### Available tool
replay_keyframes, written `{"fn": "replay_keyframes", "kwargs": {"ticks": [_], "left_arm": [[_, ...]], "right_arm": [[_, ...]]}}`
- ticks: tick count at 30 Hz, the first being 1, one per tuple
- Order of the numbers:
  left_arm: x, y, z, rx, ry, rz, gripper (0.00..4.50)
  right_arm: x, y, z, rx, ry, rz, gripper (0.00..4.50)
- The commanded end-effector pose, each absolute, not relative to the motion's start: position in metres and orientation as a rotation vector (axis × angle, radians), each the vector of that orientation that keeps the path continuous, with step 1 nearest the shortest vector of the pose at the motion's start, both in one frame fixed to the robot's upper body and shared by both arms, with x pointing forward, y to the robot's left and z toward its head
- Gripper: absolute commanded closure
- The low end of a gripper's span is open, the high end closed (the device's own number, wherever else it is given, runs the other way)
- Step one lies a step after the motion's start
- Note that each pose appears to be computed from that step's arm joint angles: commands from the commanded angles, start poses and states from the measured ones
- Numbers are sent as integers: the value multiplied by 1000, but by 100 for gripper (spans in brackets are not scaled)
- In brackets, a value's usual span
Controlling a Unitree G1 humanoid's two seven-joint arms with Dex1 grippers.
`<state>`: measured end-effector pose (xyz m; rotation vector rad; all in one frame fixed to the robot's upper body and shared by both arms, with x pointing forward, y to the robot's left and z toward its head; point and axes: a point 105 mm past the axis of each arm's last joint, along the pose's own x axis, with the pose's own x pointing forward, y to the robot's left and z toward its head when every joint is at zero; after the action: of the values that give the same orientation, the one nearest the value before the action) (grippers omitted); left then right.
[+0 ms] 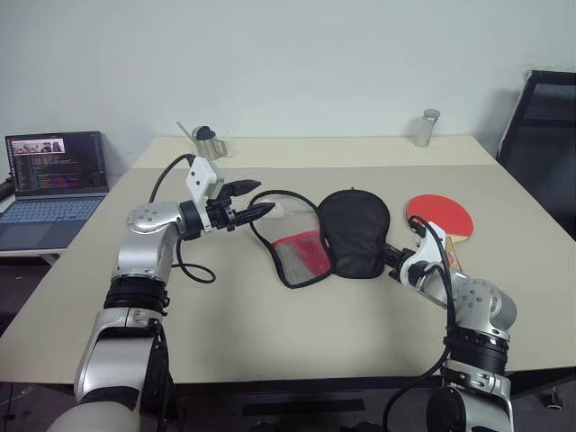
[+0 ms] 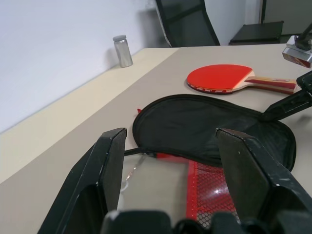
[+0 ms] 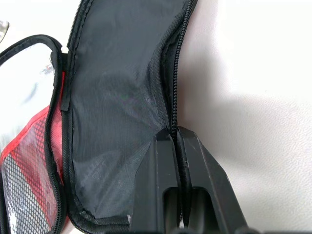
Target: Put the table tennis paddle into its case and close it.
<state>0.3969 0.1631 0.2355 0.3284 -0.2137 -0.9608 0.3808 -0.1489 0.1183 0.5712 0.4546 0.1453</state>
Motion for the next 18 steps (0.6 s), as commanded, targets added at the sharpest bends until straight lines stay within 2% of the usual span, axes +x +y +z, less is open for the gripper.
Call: {"fn": "replay_keyframes", "kwargs": {"ticks": [1, 6, 14, 18], "left_arm": [[395, 161, 252, 364, -272, -964, 133], [394, 159, 251, 361, -275, -968, 133], [389, 159, 250, 350, -280, -975, 133], [385, 158, 247, 350, -273, -986, 133]], "right_arm": [[384, -140, 135, 540, 392, 185, 447], [383, -133, 134, 503, 403, 213, 447], [379, -144, 140, 405, 379, 216, 197], [373, -149, 169, 174, 256, 299, 56]]}}
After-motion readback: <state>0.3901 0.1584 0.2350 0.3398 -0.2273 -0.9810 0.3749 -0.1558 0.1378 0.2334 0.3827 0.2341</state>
